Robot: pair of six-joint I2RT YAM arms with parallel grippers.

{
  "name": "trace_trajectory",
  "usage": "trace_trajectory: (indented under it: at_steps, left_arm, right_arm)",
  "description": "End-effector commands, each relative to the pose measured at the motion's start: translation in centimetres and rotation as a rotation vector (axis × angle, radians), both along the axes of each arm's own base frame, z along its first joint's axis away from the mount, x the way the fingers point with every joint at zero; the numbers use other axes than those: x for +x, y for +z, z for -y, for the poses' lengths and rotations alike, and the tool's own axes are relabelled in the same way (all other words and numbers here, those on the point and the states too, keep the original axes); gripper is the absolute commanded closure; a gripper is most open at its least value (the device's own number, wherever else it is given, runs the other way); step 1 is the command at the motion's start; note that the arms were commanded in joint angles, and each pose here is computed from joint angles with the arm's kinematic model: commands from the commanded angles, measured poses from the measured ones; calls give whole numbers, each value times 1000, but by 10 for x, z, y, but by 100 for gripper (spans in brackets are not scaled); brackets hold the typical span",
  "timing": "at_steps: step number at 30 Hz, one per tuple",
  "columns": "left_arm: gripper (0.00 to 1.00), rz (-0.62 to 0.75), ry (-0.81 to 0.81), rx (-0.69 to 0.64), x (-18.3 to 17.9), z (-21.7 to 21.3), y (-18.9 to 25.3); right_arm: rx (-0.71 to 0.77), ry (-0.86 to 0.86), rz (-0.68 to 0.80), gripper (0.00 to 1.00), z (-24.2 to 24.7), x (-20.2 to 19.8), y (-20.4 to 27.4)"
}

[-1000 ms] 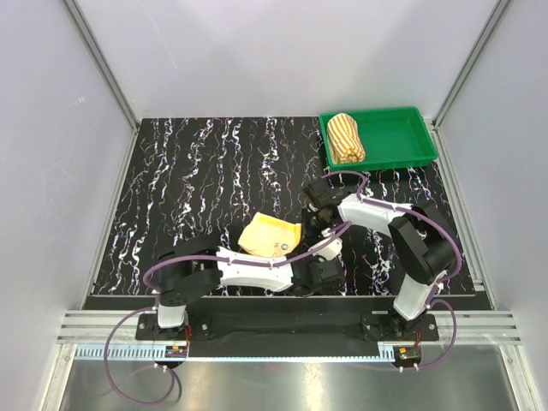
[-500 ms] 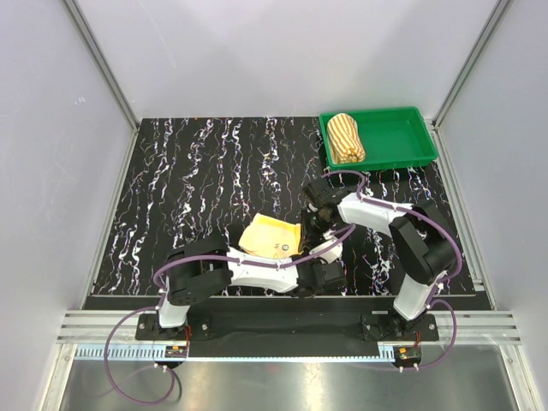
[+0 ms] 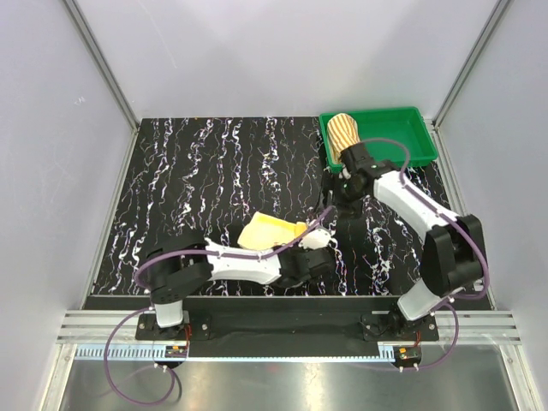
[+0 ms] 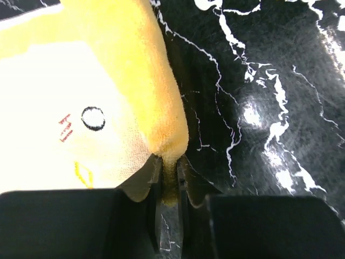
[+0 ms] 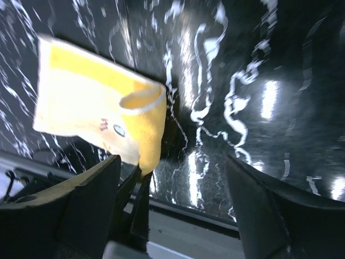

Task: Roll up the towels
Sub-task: Roll the towel

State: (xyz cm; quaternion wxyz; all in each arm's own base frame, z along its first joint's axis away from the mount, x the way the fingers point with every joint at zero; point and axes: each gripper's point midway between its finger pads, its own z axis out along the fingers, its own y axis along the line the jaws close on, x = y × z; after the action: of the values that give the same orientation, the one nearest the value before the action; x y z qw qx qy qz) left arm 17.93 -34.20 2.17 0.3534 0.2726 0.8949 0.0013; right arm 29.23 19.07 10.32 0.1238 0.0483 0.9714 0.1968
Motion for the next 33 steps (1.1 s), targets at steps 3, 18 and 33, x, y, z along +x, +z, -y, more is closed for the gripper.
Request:
trace_trajectory:
  at_steps: [3,18,33]
  left_arm:
    - [97,-133,37,-311,-1,19,25]
    - [98,-438,115,-925,14,-8,51]
    - [100,-676,256,-1297,26,-28,45]
  right_arm:
    - [-24,-58,163,13,31,12,60]
    - [500,6,214,14,-26,-41,42]
    - [656,40,147,20,-62,-51,-17]
